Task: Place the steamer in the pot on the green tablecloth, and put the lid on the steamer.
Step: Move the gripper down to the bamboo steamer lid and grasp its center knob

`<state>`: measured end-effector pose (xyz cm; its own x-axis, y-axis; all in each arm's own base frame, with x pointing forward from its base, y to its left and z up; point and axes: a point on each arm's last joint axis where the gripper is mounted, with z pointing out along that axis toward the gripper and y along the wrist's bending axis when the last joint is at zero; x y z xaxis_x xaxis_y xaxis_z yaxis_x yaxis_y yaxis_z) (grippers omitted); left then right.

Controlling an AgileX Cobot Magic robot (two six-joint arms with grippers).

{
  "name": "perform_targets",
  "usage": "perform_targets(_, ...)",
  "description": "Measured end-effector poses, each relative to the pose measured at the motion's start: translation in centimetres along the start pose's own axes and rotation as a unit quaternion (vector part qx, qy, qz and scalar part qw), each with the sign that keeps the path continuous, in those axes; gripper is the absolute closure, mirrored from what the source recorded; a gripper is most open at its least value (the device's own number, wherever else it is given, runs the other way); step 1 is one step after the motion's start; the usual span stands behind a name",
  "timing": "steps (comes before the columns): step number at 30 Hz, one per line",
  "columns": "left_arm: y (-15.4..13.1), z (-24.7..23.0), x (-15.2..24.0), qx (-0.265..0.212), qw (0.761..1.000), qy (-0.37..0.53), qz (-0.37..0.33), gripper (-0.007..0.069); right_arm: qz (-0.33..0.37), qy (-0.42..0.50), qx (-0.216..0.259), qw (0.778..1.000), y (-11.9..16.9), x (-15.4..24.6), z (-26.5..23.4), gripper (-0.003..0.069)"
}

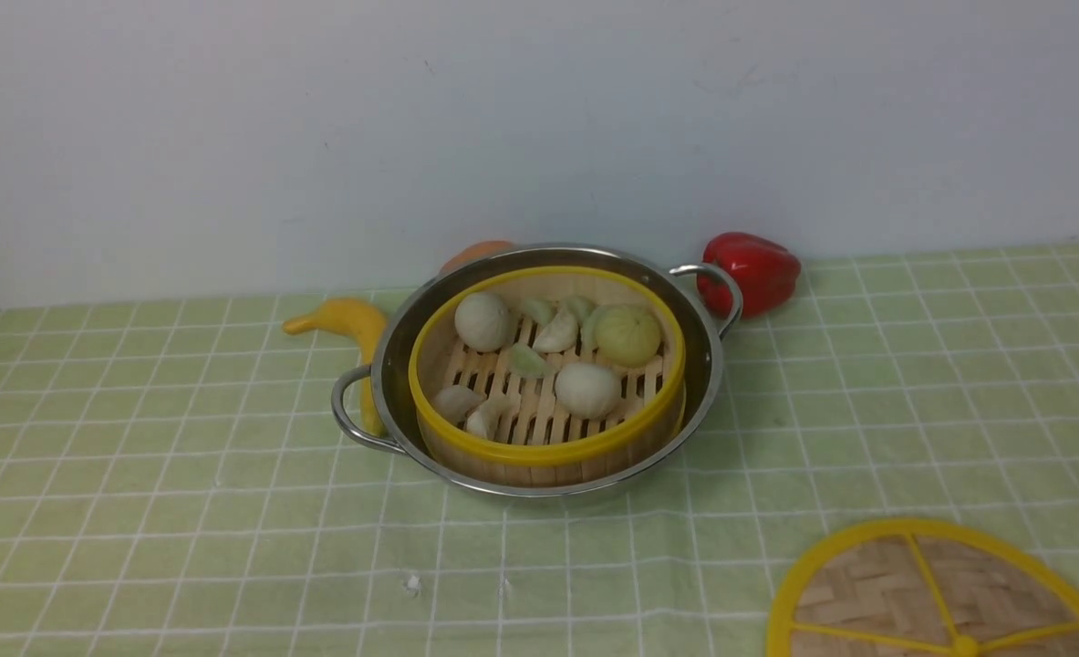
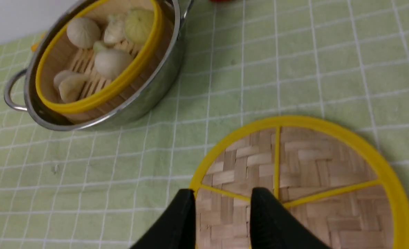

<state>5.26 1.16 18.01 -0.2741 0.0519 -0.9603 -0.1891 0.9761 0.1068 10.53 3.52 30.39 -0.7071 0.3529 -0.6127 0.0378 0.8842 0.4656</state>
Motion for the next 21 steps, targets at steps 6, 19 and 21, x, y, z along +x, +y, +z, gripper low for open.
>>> perform_targets(6, 0.0, 0.0, 0.0, 0.0, 1.0, 0.0, 0.0, 0.0456, -0.058, 0.089, 0.021, 0.994, -0.1, -0.1, 2.3, 0.0416)
perform_targets(19, 0.0, 0.0, 0.0, -0.001, 1.0, 0.0, -0.001, 0.0436, -0.221, 0.269, 0.029, 0.937, 0.7, -3.4, 8.5, 0.0416)
perform_targets(21, 0.0, 0.0, 0.0, -0.001, 1.0, 0.0, -0.001, 0.0434, -0.231, 0.297, 0.04, 0.926, 0.3, -3.4, 10.1, 0.0416)
